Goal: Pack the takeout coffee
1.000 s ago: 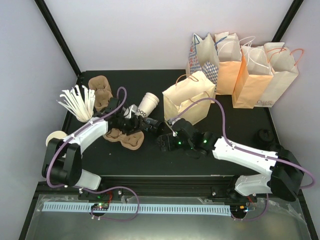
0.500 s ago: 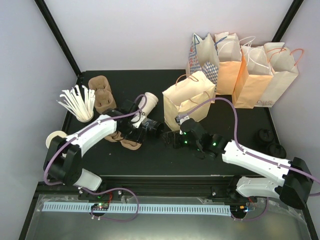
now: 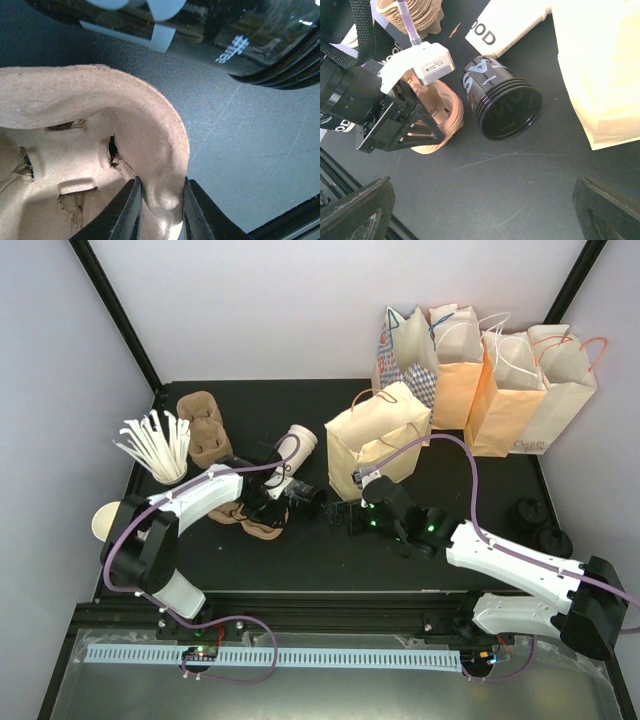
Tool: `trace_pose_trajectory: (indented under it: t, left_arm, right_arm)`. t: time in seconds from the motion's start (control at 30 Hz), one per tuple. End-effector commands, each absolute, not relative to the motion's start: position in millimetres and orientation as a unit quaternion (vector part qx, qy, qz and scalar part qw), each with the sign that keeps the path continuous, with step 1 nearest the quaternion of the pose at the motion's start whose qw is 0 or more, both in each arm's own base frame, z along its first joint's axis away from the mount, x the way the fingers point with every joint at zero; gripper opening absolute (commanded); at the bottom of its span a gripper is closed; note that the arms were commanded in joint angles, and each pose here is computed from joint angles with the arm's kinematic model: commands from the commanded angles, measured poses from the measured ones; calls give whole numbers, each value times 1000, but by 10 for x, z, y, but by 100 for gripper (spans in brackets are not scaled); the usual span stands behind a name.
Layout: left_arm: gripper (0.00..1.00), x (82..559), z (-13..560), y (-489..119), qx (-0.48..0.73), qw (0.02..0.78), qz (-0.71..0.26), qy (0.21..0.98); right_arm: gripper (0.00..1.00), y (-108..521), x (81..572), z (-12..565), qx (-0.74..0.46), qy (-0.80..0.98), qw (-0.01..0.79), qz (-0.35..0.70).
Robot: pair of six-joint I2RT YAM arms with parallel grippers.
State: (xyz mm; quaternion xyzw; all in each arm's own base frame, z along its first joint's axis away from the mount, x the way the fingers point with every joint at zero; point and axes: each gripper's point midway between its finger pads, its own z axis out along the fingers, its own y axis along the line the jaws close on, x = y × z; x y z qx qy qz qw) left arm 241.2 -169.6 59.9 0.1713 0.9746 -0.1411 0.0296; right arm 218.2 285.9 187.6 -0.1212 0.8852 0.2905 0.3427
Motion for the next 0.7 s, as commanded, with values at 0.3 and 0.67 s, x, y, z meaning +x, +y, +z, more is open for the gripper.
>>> trace_pose_trajectory:
  t: [0.3, 0.67]
  left_arm:
    - [20, 2402, 1059, -1981, 178, 24, -218, 959]
    - [22, 2178, 1151, -2317, 148, -9, -355, 923]
  right_arm:
    - [100, 3100, 2142, 1652, -126, 887, 296, 333]
    - [77, 3251, 2212, 1351, 17, 861, 193, 470]
